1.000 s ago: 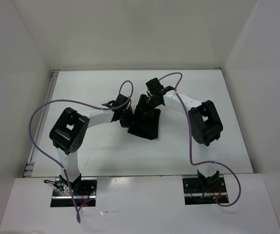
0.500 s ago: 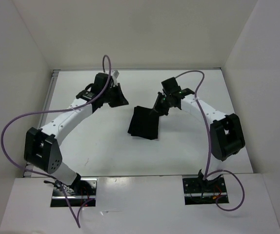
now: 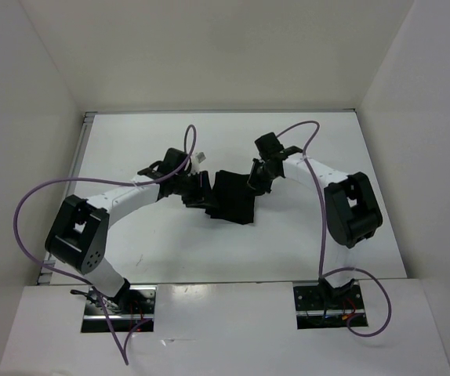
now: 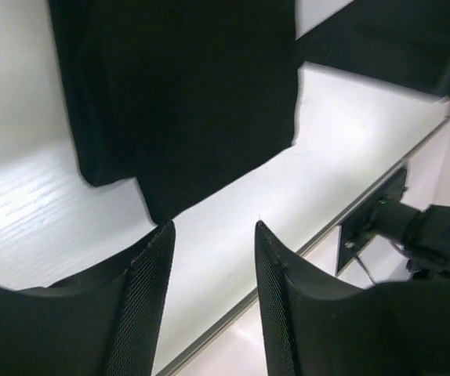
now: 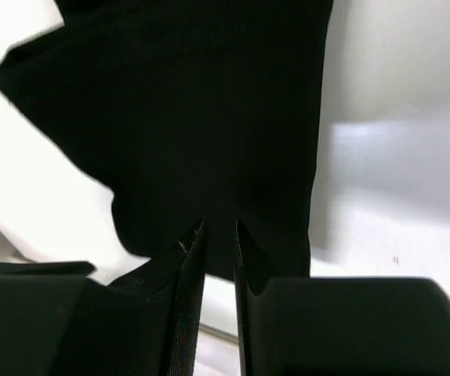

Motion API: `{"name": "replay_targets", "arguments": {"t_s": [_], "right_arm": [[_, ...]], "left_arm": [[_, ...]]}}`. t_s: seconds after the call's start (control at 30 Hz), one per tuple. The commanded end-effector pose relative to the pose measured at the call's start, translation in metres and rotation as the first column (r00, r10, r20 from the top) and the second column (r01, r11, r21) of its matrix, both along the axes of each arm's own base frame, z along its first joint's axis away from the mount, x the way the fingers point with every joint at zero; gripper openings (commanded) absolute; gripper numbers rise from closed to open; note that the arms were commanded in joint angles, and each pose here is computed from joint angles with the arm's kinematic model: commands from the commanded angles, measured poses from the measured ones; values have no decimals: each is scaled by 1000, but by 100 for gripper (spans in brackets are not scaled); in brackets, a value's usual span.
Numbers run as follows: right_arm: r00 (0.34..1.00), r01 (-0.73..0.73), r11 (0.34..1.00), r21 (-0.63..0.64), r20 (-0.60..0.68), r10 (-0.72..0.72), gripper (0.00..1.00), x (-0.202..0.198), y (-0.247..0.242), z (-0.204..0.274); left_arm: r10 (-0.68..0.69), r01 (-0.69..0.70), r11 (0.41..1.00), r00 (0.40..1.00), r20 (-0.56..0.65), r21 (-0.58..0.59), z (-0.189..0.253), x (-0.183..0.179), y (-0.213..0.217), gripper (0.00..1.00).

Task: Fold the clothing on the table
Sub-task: Fold the skirt

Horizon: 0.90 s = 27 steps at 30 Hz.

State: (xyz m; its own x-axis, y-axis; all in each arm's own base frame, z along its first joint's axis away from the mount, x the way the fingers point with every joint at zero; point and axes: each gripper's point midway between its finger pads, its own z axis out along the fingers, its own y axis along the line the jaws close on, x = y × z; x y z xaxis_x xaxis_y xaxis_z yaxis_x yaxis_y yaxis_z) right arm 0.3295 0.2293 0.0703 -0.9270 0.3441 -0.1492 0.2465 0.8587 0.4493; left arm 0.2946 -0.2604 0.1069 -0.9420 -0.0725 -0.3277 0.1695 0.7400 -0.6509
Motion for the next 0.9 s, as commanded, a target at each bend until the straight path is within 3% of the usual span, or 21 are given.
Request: {"name": "replay_targets", "arguments": {"t_s": [0.0, 0.2, 0.57, 0.8, 0.83, 0.87], "right_arm": [[999, -11, 1000, -29, 45, 13, 25, 21, 1, -3], [999, -15, 1000, -27, 35, 16, 25, 33, 4, -10], [995, -15, 1000, 18, 98, 13, 27, 41, 7, 28], [991, 8, 1000, 28, 135, -11, 27, 45, -7, 48], [989, 7, 999, 34, 149, -12, 27, 44, -7, 55], [989, 7, 999, 34, 149, -12, 27, 44, -7, 55]], "left_arm": [[2, -2, 1000, 1000, 4, 18, -12, -6, 6, 53], [15, -13, 1000, 999, -46, 25, -33, -23, 10, 58], [53, -54, 998, 998, -30, -42, -41, -5, -4, 56], [59, -63, 997, 994, -97, -43, -69, -6, -8, 41], [65, -69, 997, 993, -94, -37, -70, -4, -7, 37], [72, -75, 997, 993, -98, -26, -74, -4, -6, 21]]}}
